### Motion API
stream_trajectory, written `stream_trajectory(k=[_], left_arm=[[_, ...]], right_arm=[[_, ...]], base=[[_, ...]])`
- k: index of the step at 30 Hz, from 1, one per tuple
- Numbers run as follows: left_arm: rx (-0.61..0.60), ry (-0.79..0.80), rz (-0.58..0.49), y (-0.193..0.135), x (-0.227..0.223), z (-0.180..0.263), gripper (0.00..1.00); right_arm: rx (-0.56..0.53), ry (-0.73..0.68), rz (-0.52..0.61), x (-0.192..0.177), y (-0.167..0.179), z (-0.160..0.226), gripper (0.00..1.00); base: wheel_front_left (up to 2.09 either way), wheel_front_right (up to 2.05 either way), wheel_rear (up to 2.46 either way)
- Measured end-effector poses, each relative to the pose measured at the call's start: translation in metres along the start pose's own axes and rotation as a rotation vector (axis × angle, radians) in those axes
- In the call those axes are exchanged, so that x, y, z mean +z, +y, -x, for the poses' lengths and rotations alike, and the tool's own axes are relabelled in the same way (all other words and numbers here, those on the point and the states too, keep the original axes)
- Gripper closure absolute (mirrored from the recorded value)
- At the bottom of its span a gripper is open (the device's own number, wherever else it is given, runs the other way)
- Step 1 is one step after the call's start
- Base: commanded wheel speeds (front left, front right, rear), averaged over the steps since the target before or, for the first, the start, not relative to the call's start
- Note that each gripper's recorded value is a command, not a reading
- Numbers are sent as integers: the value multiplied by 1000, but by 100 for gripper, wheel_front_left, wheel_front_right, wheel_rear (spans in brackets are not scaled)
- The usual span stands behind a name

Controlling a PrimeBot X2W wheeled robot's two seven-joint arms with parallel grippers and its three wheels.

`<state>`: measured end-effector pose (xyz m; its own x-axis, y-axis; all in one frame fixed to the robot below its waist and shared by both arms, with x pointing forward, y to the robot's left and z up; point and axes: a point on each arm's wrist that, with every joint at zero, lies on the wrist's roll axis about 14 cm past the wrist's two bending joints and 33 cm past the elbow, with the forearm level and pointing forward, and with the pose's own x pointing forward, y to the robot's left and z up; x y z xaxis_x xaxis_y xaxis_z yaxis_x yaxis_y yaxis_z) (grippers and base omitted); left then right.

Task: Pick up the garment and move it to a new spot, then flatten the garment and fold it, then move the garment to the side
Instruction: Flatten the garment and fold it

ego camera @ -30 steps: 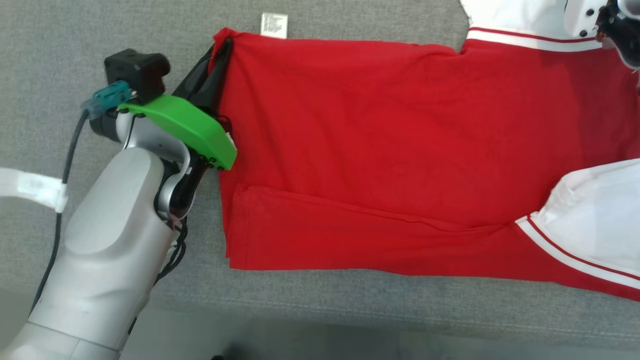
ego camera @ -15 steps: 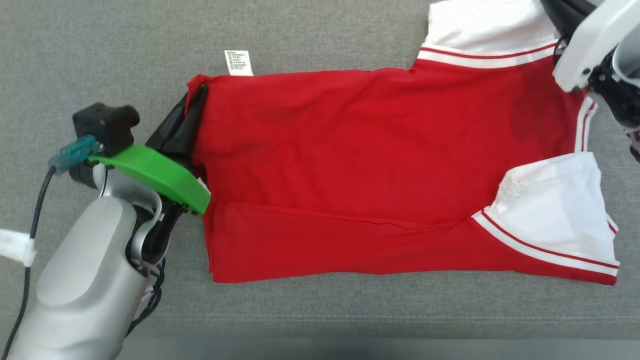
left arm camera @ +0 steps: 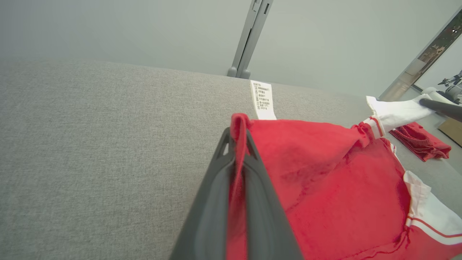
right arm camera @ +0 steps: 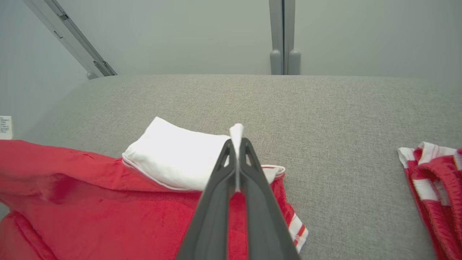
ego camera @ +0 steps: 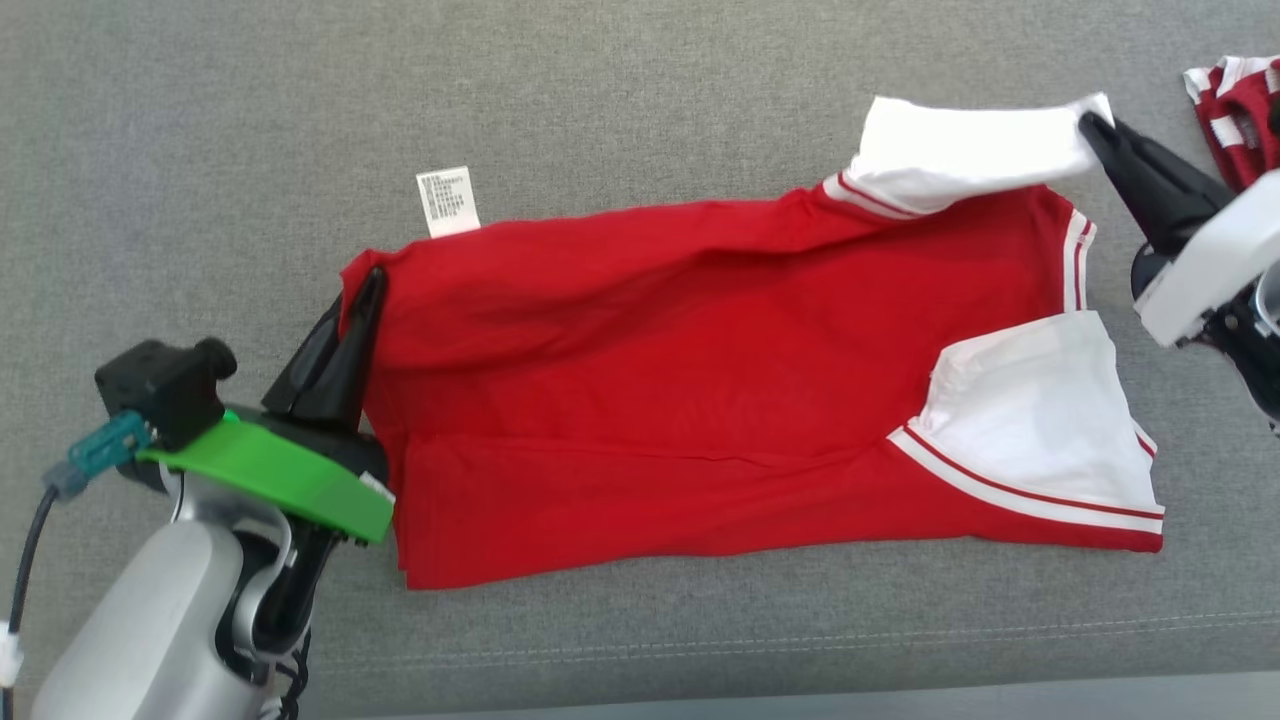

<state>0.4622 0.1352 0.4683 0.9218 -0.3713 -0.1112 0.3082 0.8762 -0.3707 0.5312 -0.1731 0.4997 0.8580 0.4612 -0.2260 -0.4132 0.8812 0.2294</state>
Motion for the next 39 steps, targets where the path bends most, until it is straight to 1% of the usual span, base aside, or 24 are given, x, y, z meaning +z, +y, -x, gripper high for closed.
stream_trajectory(k=[6,9,15,28,35,36,37,38,39], left_arm=[[24,-7,48,-3,-6,20,100],[48,4,65,-1,-13,29,100],[76,73,73,3,-39,41,100],[115,129,73,9,-67,54,100],[133,189,60,11,-89,65,100],[132,195,58,11,-91,66,93],[136,201,56,12,-93,66,49],[138,209,49,13,-96,68,0],[139,211,45,13,-97,68,0]], right_arm=[[-23,-14,-36,-13,-2,25,100],[-31,-4,-60,-25,-2,36,100],[-46,38,-86,-52,2,53,100],[-81,34,-102,-65,4,77,100],[-91,80,-87,-85,12,86,100],[-90,91,-76,-88,13,87,100],[-92,101,-65,-91,13,88,100],[-94,113,-57,-96,14,90,100],[-94,126,-48,-100,15,91,91]], base=[[0,0,0],[0,0,0],[0,0,0],[0,0,0],[0,0,0],[0,0,0],[0,0,0],[0,0,0],[0,0,0]])
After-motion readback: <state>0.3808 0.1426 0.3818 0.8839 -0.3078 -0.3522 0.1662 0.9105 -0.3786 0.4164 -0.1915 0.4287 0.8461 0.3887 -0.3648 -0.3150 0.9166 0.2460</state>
